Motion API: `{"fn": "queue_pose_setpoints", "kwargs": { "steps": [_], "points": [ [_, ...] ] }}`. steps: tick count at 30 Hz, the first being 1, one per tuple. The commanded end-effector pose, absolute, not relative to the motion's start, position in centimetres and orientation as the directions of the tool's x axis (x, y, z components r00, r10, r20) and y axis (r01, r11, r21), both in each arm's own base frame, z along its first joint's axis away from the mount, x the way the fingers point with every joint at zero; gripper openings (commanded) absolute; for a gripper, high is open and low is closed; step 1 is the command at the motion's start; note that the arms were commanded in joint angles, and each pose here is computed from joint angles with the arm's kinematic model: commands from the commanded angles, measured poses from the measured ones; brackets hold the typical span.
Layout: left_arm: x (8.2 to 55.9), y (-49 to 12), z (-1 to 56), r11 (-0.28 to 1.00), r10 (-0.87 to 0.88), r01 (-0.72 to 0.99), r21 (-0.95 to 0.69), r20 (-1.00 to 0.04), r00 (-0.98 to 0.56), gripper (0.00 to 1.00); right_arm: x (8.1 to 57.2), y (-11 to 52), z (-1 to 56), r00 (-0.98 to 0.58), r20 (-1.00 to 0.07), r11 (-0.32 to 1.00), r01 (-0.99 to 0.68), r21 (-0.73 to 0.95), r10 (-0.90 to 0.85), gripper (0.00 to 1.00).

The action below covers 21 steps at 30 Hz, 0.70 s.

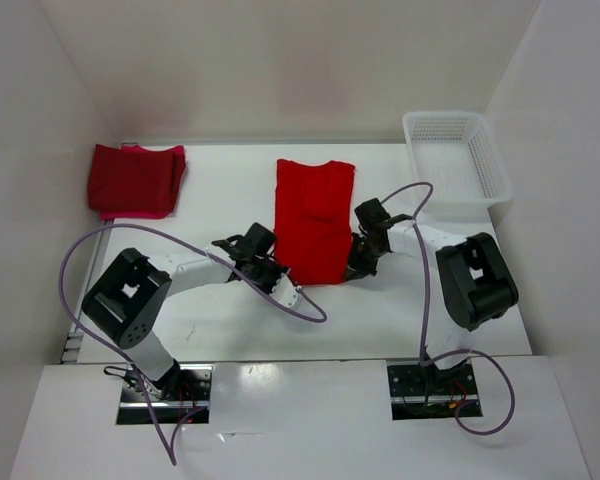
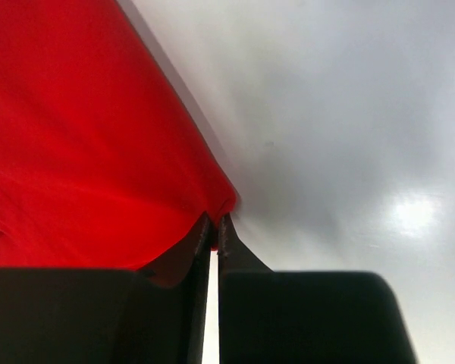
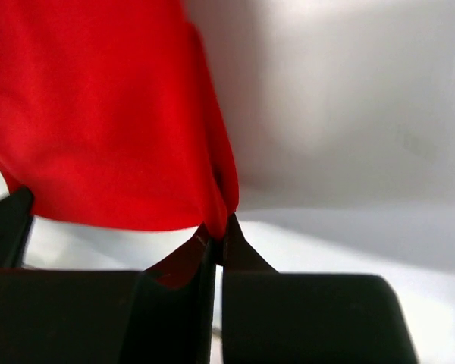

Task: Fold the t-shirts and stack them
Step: Grab one side of the 2/3 rectangular tshirt with both arms, then fold the long partially folded tshirt into a neat square

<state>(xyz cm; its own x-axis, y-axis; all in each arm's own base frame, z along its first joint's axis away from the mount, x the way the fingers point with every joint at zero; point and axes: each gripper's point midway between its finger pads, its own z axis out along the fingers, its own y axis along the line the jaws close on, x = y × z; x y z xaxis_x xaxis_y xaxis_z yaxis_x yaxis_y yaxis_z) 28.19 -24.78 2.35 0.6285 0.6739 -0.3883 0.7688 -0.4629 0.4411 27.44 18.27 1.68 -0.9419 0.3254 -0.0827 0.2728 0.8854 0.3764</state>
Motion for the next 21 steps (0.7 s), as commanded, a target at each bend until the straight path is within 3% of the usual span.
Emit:
{"fn": "queue_pose_setpoints", "kwargs": {
  "steps": [1,9,14,21],
  "points": [
    [24.8,-23.9,3.3,-0.441,0.702,0.845,0.303,-0.47,0.535,0.04,23.5,17.8,3.2,-0.965,-0.067,0.924,0.219,0.313,0.252,0.0],
    [19.9,-23.0,6.8,-0.355,0.759,0.925,0.138,-0.534,0.371,0.04,15.5,19.9,6.1,-0.986,0.007,0.941,0.162,0.297,0.168,0.0],
    [17.3,-23.3,9.6,-0.29,0.771,0.956,0.044,-0.581,0.261,0.04,12.8,20.9,10.0,-0.987,0.022,0.908,0.154,0.391,0.158,0.0],
    [15.0,-24.1,15.1,-0.28,0.751,0.959,0.032,-0.615,0.24,0.04,9.3,20.0,14.9,-0.994,0.041,0.903,0.111,0.416,0.103,0.0]
  ]
}}
